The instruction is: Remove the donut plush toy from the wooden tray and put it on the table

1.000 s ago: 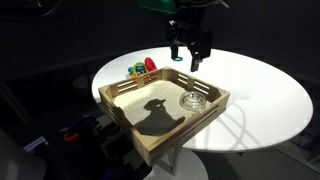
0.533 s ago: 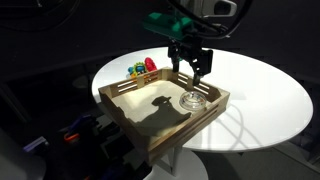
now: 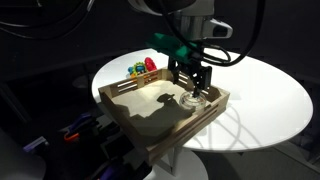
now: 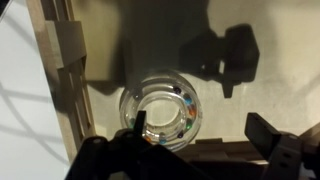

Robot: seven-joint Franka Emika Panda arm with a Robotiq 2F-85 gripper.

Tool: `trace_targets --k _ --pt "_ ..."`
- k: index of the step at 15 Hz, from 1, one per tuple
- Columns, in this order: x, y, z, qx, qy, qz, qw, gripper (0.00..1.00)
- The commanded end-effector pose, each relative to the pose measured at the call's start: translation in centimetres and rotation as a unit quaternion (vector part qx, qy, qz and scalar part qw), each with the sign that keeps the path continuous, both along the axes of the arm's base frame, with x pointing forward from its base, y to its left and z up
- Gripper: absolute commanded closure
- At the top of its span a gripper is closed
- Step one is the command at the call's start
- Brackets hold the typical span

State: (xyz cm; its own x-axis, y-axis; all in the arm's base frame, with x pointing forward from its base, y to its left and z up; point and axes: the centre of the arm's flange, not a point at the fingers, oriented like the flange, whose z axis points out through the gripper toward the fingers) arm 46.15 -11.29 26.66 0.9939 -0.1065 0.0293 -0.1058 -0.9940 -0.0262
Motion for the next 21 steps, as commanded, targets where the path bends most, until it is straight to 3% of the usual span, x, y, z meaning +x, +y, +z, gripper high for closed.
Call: trace_targets --k 1,10,11,13,20,21 --pt "1.1 0.0 -1.2 0.009 -0.014 0.029 0.9995 0.0" --pt "2.1 1.0 -2.9 0.008 -0.022 0.065 0.9976 0.0" --pt "2.2 1.0 -2.9 0.008 -0.021 0.066 0.9976 0.23" --pt "2.3 1.1 -2.8 0.009 -0.018 0.063 0.9978 0.34" --pt "2.7 1.6 -0.3 0.006 -0.024 0.047 0.9986 0.92" --pt "2.7 1.9 0.2 0.007 -0.025 0.045 0.9987 0.95"
